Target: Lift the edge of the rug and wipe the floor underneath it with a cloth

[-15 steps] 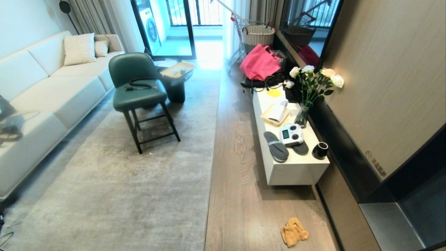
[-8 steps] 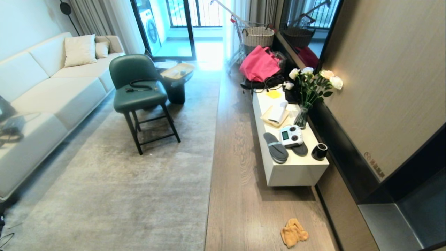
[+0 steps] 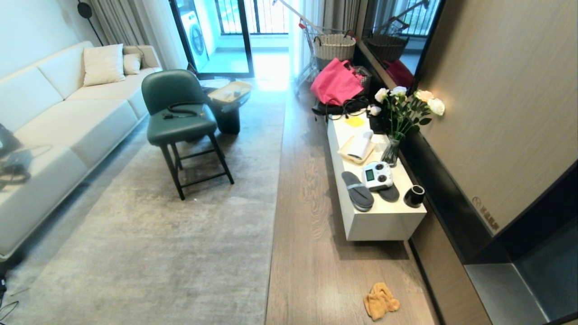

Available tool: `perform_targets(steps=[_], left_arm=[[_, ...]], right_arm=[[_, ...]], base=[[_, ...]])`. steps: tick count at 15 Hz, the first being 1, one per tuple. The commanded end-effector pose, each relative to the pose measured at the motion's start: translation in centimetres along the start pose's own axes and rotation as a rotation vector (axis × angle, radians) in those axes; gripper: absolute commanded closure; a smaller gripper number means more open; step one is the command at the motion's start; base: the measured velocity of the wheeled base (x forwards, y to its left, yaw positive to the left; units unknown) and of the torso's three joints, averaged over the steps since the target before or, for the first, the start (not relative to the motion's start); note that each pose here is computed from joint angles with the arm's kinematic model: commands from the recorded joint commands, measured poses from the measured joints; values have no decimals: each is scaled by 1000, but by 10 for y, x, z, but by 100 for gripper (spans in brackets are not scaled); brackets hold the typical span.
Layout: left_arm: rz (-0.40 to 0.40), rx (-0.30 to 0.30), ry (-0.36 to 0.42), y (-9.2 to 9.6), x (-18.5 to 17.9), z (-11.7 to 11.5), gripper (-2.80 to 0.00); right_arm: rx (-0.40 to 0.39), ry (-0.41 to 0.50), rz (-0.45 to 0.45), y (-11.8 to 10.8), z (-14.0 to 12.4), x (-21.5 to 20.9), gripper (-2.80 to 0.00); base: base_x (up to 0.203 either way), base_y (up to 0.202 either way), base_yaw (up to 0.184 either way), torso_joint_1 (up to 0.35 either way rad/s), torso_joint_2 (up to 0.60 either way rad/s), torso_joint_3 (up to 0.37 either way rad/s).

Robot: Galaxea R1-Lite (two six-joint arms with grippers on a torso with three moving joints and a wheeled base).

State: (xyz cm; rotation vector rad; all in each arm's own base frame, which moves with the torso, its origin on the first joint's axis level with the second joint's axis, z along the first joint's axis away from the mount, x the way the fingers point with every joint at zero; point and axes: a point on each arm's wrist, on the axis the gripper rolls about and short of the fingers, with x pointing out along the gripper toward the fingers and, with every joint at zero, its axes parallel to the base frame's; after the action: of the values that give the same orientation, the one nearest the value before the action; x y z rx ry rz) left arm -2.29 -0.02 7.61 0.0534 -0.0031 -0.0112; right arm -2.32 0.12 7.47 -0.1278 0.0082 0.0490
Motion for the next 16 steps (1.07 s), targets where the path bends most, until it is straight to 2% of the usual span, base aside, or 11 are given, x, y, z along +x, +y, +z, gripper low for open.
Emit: perform_targets(steps=[1,16], left_arm=[[-1,0,0,0,0,0,0],[0,0,0,0,0,0,0]], right_arm=[[-1,1,1,0,0,0,0],[12,3,-3,0,0,0,0]], base=[[0,0,0,0,0,0],[0,0,0,0,0,0]])
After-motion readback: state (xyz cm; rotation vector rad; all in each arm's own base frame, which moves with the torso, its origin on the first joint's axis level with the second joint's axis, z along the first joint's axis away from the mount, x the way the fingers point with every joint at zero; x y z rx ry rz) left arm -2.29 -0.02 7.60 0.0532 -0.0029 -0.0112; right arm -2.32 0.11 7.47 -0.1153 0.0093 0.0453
